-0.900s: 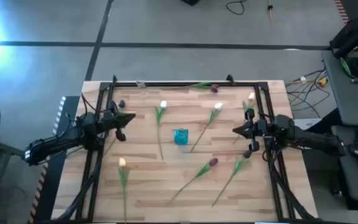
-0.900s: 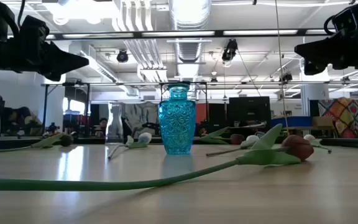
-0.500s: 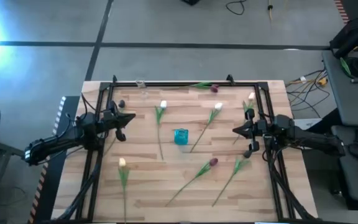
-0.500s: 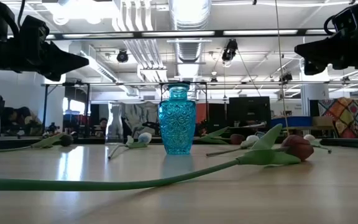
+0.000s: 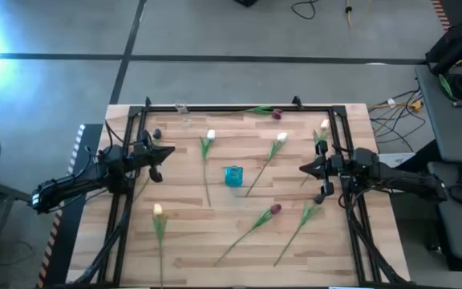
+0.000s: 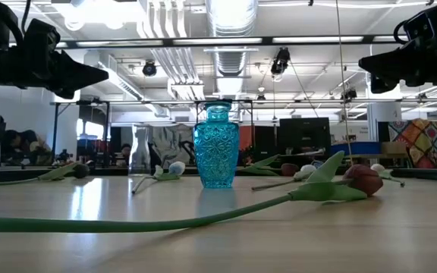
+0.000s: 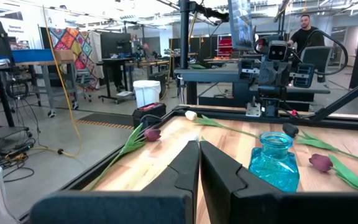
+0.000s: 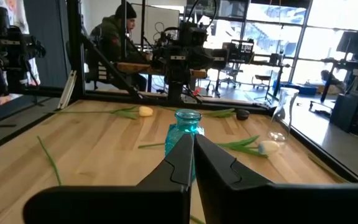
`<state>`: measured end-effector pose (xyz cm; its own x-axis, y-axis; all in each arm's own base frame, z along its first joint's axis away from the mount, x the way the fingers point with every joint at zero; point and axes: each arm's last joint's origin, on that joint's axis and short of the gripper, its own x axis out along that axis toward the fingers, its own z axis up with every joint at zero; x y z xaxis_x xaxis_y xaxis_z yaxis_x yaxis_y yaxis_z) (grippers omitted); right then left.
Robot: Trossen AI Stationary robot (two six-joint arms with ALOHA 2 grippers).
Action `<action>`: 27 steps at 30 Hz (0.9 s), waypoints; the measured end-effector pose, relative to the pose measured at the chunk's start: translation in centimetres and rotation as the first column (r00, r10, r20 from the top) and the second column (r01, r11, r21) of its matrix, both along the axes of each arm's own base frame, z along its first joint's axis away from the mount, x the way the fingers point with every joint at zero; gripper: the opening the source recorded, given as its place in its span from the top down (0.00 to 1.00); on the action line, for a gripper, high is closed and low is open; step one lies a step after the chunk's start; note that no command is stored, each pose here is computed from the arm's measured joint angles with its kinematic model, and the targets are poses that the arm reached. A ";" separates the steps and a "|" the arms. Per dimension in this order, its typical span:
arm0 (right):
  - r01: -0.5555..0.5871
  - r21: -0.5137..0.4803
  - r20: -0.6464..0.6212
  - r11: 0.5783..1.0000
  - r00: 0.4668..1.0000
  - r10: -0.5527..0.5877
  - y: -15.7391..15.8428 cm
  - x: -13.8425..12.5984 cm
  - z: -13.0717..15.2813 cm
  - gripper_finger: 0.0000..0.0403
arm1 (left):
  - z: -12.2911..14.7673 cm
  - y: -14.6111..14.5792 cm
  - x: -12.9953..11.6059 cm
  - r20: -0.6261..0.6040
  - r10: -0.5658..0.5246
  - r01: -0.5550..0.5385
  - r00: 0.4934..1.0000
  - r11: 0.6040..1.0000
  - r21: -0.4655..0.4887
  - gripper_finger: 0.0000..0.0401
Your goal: Sort flowers into vase by color
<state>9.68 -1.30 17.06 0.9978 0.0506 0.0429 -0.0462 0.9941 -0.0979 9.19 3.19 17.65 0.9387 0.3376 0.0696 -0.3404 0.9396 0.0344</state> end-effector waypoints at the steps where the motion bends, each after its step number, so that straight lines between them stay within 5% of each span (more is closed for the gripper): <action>1: 0.000 0.000 0.000 1.000 1.000 0.000 0.0 0.0 0.0 0.98 | 0.0 0.0 0.0 0.000 0.000 0.000 1.000 1.000 0.000 1.00; 21: 0.000 0.000 0.000 1.000 1.000 0.000 0.0 0.0 0.0 0.98 | 0.1 0.0 0.0 0.005 0.000 0.000 1.000 1.000 0.008 1.00; 27: 0.000 0.000 0.000 1.000 1.000 0.000 0.0 0.0 0.0 0.98 | 0.1 0.0 0.0 0.073 -0.008 0.019 0.997 0.988 -0.156 1.00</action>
<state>9.68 -1.30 17.09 0.9978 0.0503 0.0433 -0.0459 0.9941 -0.0978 9.18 3.18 17.79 0.9378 0.3369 0.0840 -0.3240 0.9360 -0.1375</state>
